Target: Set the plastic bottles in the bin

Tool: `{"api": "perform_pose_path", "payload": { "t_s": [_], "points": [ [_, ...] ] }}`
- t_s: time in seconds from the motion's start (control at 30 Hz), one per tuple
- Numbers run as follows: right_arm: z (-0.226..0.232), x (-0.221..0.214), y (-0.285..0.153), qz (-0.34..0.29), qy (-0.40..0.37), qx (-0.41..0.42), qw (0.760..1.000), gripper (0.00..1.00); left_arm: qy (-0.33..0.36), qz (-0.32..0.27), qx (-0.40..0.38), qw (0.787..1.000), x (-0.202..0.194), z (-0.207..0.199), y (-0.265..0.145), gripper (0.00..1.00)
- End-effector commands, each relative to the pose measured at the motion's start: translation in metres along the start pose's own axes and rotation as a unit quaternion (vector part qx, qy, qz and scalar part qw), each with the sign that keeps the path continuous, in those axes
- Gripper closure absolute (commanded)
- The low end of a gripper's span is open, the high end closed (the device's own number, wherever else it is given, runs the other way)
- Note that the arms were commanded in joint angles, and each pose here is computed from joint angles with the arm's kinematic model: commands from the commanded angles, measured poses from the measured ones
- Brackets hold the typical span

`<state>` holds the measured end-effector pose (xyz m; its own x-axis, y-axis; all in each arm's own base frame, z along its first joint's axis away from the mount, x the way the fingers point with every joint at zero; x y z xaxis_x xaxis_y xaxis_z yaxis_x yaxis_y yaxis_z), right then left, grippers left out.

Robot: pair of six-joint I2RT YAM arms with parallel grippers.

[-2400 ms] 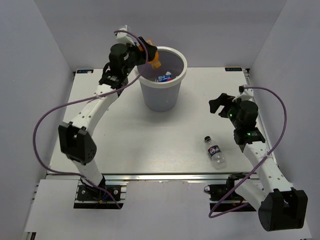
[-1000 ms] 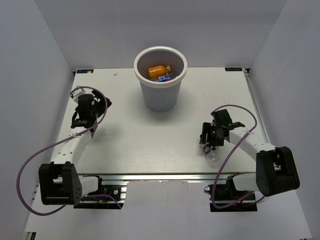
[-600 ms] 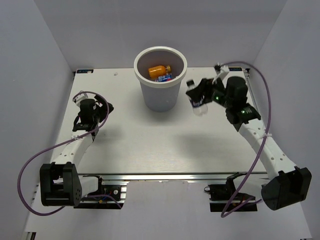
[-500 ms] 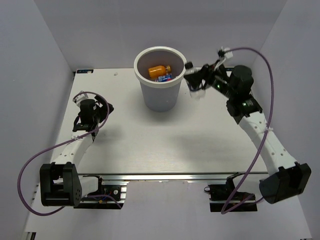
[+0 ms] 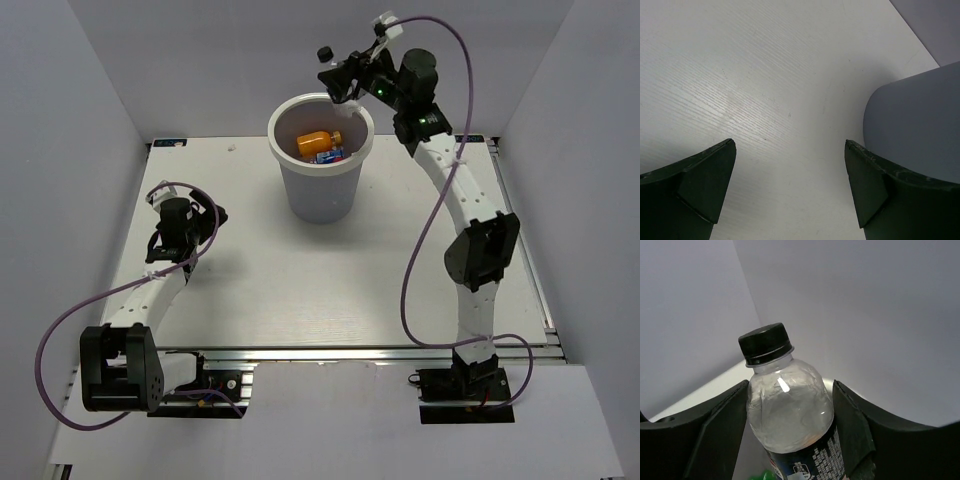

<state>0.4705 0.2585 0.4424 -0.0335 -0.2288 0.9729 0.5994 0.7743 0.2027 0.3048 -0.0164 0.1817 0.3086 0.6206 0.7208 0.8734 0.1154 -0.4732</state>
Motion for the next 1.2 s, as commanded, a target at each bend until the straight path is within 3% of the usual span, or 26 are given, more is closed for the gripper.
{"api": "perform_pose_path", "payload": {
  "t_s": [0.0, 0.07, 0.3, 0.4, 0.47, 0.5, 0.53, 0.63, 0.67, 0.73, 0.77, 0.83, 0.87, 1.0, 1.17],
  "points": [
    [0.01, 0.015, -0.002, -0.004, -0.002, 0.011, 1.0, 0.29, 0.005, -0.013, -0.002, 1.0, 0.004, 0.001, -0.005, 0.02],
    [0.01, 0.02, -0.006, -0.011, -0.002, -0.01, 1.0, 0.11, 0.005, -0.016, 0.001, 1.0, 0.005, 0.002, -0.006, 0.02],
    [0.015, 0.038, -0.027, 0.006, -0.019, -0.05, 0.999, 0.1, 0.005, -0.025, 0.01, 1.0, 0.01, 0.001, -0.008, 0.02],
    [0.016, 0.06, -0.06, 0.004, -0.029, -0.099, 0.995, 0.11, 0.006, -0.036, 0.018, 0.999, 0.014, 0.002, -0.011, 0.02],
    [-0.003, 0.037, -0.086, 0.033, -0.005, -0.137, 0.99, 0.11, 0.005, -0.042, 0.026, 0.999, 0.014, 0.005, -0.013, 0.02],
    [0.005, 0.053, -0.109, 0.017, -0.006, -0.147, 0.989, 0.11, 0.005, -0.047, 0.024, 0.999, 0.016, 0.004, -0.015, 0.02],
    [-0.013, 0.019, -0.13, 0.051, 0.016, -0.18, 0.982, 0.11, 0.006, -0.047, 0.023, 0.999, 0.015, 0.004, -0.016, 0.02],
    [-0.014, 0.016, -0.188, 0.025, 0.02, -0.266, 0.963, 0.11, 0.007, -0.047, 0.023, 0.999, 0.015, 0.005, -0.017, 0.02],
    [-0.02, -0.03, -0.208, 0.062, 0.044, -0.3, 0.951, 0.11, 0.007, -0.046, 0.025, 0.999, 0.014, 0.006, -0.017, 0.02],
    [-0.013, -0.04, -0.247, 0.044, 0.041, -0.368, 0.928, 0.11, 0.0, -0.054, 0.039, 0.998, 0.02, 0.014, -0.016, 0.02],
    [-0.014, -0.086, -0.267, 0.074, 0.063, -0.394, 0.914, 0.11, 0.0, -0.05, 0.039, 0.998, 0.018, 0.014, -0.016, 0.02],
    [-0.009, -0.108, -0.292, 0.062, 0.063, -0.425, 0.901, 0.11, -0.003, -0.05, 0.03, 0.998, 0.018, 0.013, -0.017, 0.02],
    [-0.008, -0.141, -0.307, 0.088, 0.081, -0.441, 0.889, 0.11, -0.004, -0.052, 0.027, 0.998, 0.017, 0.013, -0.017, 0.02],
    [-0.016, -0.165, -0.333, 0.08, 0.111, -0.524, 0.84, 0.11, -0.004, -0.047, 0.02, 0.999, 0.016, 0.012, -0.018, 0.02],
    [-0.014, -0.16, -0.326, 0.058, 0.119, -0.501, 0.855, 0.11, -0.009, -0.046, 0.013, 0.999, 0.015, 0.011, -0.021, 0.02]
  ]
}}
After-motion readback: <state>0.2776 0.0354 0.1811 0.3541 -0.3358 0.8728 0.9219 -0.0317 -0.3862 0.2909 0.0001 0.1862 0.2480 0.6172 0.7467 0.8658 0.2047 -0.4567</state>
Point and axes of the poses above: each gripper's point midway between its finger pads, its own y axis out along the fingers, its own z axis along the line the jaws close on, x = y × z, the point moved 8 cm from there along -y, back along the fingers
